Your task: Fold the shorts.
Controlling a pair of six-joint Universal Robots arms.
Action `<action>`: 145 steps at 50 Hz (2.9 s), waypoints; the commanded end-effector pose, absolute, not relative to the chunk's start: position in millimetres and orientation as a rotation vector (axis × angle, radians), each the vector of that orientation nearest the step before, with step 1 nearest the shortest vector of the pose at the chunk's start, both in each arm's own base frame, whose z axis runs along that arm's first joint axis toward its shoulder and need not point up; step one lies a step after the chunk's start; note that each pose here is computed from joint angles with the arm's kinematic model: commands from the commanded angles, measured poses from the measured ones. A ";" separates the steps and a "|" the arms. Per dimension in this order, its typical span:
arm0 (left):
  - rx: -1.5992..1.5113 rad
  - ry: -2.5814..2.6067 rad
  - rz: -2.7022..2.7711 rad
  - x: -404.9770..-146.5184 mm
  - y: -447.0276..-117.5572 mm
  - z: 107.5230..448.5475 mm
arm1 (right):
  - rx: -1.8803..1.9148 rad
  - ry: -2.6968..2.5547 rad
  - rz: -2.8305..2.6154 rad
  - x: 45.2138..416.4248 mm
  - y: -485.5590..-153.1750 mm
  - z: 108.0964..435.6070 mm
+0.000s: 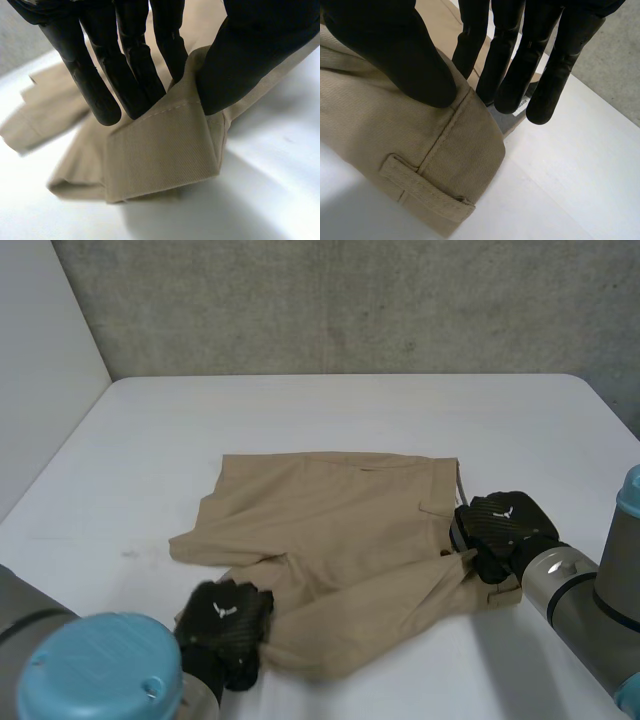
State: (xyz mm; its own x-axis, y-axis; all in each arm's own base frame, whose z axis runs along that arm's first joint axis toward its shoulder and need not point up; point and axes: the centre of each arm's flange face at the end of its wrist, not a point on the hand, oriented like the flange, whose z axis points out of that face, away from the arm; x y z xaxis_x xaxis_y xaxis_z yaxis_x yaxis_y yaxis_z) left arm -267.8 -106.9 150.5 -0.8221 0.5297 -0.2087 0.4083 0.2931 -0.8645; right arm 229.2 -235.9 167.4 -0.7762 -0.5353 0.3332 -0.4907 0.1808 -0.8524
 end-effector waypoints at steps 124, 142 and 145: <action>-0.965 -1.999 2.355 -294.6 -450.4 148.4 | -1.216 2.298 -2.068 285.4 -311.1 168.5; -1.080 -2.113 2.089 -297.5 -358.9 164.9 | -1.126 2.287 -2.014 266.5 -285.8 188.5; -1.077 -2.126 2.041 -297.4 -343.2 166.9 | -1.125 2.294 -1.968 258.8 -279.2 190.7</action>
State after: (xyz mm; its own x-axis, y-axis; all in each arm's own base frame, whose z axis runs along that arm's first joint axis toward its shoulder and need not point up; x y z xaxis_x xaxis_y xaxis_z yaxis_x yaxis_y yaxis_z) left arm -300.4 -382.2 159.0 -0.7762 0.4190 -0.4712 0.4620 -0.1306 -0.8772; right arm 273.3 -291.7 184.3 -0.7459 -0.4058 0.5282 -0.5724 -0.0151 -0.8198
